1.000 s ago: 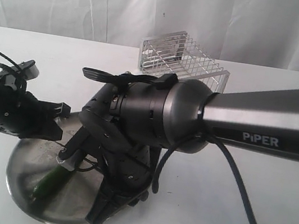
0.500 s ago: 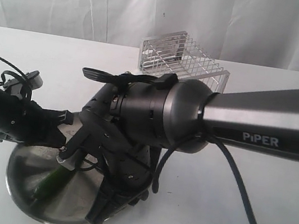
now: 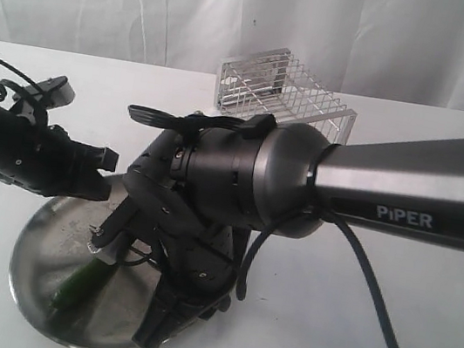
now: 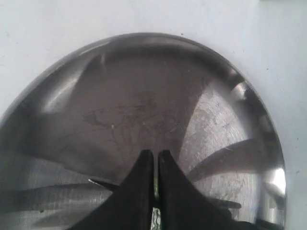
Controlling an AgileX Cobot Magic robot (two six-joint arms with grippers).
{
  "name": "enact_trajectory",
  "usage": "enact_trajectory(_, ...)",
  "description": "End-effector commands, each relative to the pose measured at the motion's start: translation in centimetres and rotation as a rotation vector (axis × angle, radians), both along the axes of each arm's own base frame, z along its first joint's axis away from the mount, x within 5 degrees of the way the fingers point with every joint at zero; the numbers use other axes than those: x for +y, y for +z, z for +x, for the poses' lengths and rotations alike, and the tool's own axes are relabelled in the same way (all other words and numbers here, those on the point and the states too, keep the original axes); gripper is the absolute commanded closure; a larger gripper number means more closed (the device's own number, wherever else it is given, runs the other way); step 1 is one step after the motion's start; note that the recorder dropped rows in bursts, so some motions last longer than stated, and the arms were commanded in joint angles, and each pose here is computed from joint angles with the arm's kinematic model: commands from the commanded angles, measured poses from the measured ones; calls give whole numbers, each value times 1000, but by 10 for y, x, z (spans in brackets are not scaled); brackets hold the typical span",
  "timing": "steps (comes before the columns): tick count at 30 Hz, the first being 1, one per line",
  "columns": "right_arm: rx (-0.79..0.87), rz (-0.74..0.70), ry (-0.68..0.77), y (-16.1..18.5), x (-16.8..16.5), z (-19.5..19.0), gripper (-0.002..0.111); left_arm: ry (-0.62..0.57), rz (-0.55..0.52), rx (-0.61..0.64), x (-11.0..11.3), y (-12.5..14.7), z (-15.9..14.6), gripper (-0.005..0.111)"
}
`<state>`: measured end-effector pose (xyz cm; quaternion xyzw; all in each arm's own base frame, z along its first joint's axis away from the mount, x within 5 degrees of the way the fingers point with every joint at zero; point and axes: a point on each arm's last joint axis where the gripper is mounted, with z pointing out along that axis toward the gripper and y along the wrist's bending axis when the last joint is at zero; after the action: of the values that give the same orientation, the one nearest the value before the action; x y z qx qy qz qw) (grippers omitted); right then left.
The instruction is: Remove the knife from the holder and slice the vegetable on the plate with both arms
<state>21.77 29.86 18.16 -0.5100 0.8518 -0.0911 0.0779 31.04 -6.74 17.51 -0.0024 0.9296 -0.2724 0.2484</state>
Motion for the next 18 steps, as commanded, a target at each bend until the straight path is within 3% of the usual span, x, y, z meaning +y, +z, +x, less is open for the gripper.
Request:
enact_trajectory(1,-5,1,2,0,0,1,108,-28,4,34,-2,-8,-4,96)
enact_trajectory(18,-8,7,-1,0,0,1,108,-17,19,161,-1,-47,-7,96)
